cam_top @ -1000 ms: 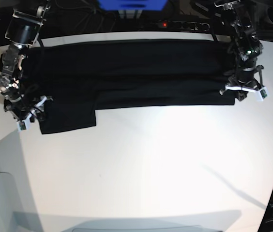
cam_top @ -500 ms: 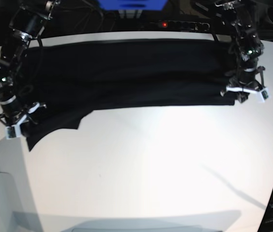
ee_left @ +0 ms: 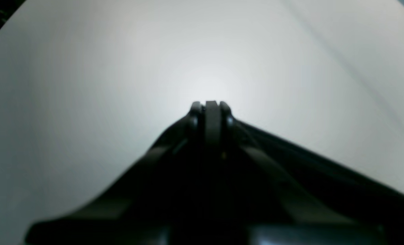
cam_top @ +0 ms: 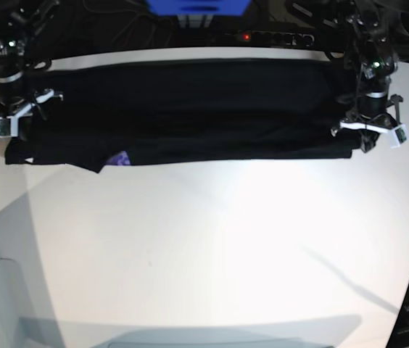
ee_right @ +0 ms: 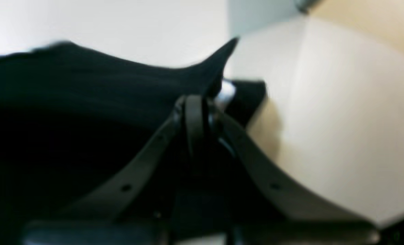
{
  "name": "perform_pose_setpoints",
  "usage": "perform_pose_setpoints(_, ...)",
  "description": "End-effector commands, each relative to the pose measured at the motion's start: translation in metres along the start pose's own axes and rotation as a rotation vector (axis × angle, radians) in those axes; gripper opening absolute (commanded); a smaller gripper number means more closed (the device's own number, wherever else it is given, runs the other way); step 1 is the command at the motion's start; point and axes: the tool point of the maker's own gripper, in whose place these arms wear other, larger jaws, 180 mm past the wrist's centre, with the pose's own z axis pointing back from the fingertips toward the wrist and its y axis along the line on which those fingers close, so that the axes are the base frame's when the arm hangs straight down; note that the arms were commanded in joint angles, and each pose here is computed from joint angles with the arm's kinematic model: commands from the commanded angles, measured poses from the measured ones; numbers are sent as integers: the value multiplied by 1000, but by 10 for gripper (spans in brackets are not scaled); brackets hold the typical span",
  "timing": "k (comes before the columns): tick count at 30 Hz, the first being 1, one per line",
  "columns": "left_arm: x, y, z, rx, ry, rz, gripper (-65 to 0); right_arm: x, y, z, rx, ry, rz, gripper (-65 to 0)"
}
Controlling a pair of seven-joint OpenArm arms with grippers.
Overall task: Fold the T-shirt properly
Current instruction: 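Regrasp the hanging hem with the right gripper and tuck it under, then release the strip and reposition both grippers at its ends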
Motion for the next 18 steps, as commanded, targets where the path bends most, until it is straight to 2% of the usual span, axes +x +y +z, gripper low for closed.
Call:
perform_pose_setpoints(1, 9, 1, 4, -5, -34, -17, -649, 2, -5, 8, -14, -23, 4, -650)
perform_pose_setpoints(9, 1, 5, 6, 2, -12, -23, -649, -53, 4, 37, 2, 131, -7, -650)
perform_pose_setpoints(18, -16, 16, 15, 21, 39, -50, -649, -89, 6, 63, 19, 247, 13, -650)
